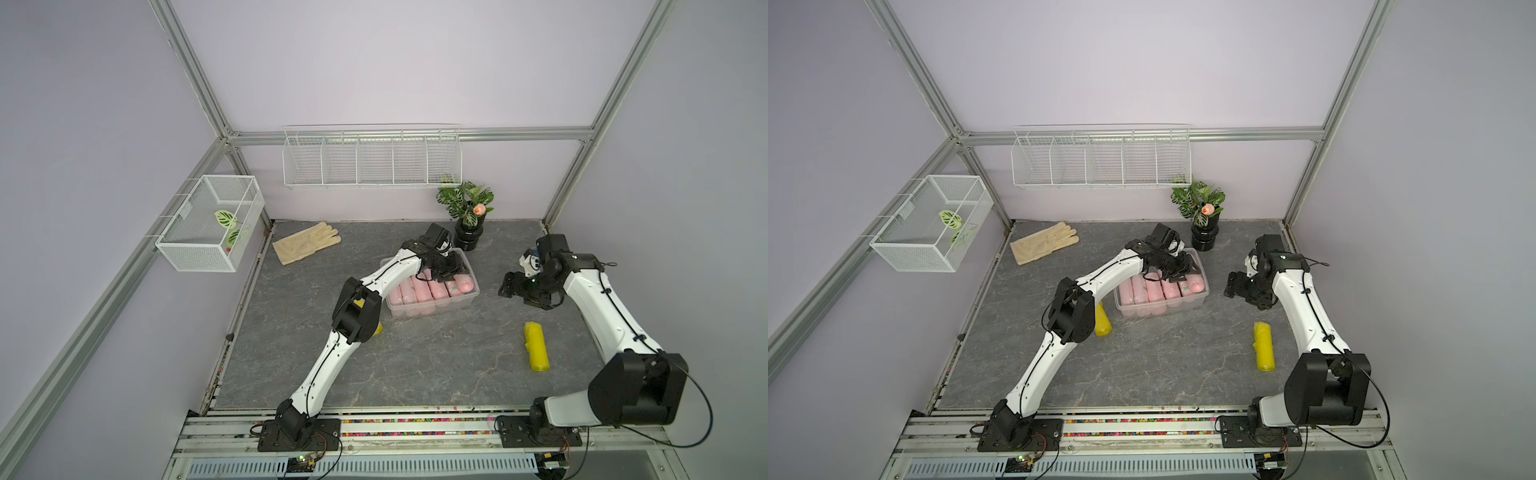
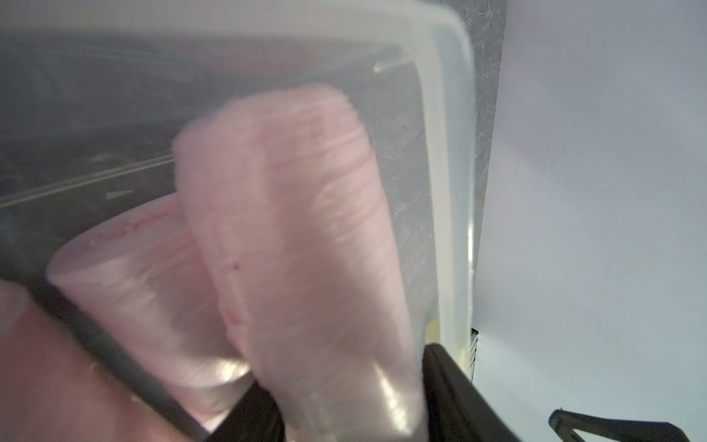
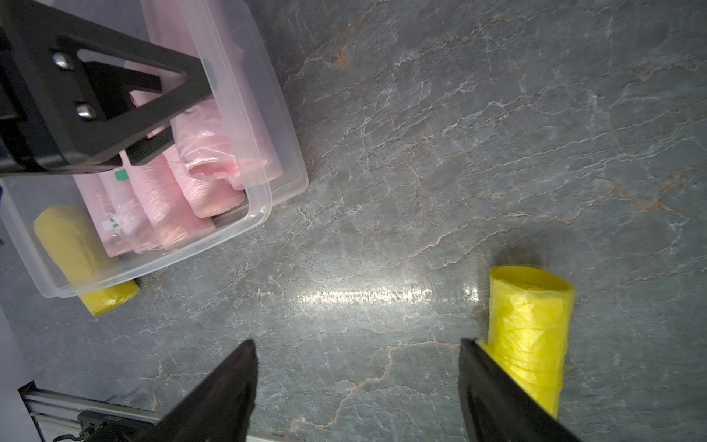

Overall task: Put the roll of trash bags into the storage box
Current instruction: Place the roll of trash bags in the storage box.

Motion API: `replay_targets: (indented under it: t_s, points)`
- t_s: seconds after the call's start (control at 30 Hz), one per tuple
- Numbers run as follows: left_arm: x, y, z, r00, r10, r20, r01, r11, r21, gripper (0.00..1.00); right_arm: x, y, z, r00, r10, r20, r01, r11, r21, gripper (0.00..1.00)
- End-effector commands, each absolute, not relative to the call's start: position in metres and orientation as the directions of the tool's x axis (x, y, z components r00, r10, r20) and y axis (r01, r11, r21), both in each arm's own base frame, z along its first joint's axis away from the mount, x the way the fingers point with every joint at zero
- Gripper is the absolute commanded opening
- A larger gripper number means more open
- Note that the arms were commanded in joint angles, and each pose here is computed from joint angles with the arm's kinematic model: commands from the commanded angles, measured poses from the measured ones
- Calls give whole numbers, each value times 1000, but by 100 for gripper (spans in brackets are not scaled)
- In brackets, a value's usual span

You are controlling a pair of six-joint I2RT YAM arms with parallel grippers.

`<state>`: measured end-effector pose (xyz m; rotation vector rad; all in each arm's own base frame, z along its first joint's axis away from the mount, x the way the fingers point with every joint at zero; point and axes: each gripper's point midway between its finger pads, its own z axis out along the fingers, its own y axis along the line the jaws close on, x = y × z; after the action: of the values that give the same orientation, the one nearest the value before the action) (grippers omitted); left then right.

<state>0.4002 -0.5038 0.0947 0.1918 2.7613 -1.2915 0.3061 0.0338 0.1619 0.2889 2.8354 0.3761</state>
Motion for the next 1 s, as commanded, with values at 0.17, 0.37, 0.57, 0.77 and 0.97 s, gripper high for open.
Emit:
replay_targets:
  t_s: [0.17, 0.37, 0.57, 0.77, 0.97]
  points:
    - [396, -500, 116, -975, 104, -197, 217, 645, -733, 63, 300, 33, 165, -942, 233, -243, 159, 943, 291, 84]
    - [394, -487, 120, -969, 112, -220, 236, 686, -688, 69, 300, 31, 164, -942, 236, -237, 165, 944, 285, 84]
    - [393, -484, 128, -965, 110, -240, 248, 687, -683, 70, 300, 28, 162, -943, 239, -231, 175, 948, 266, 85]
    - [393, -478, 146, -949, 117, -292, 289, 690, -664, 71, 297, 15, 154, -945, 252, -206, 213, 958, 193, 86]
    - [388, -470, 166, -929, 127, -347, 336, 680, -652, 71, 292, 3, 132, -953, 271, -134, 258, 960, 110, 87]
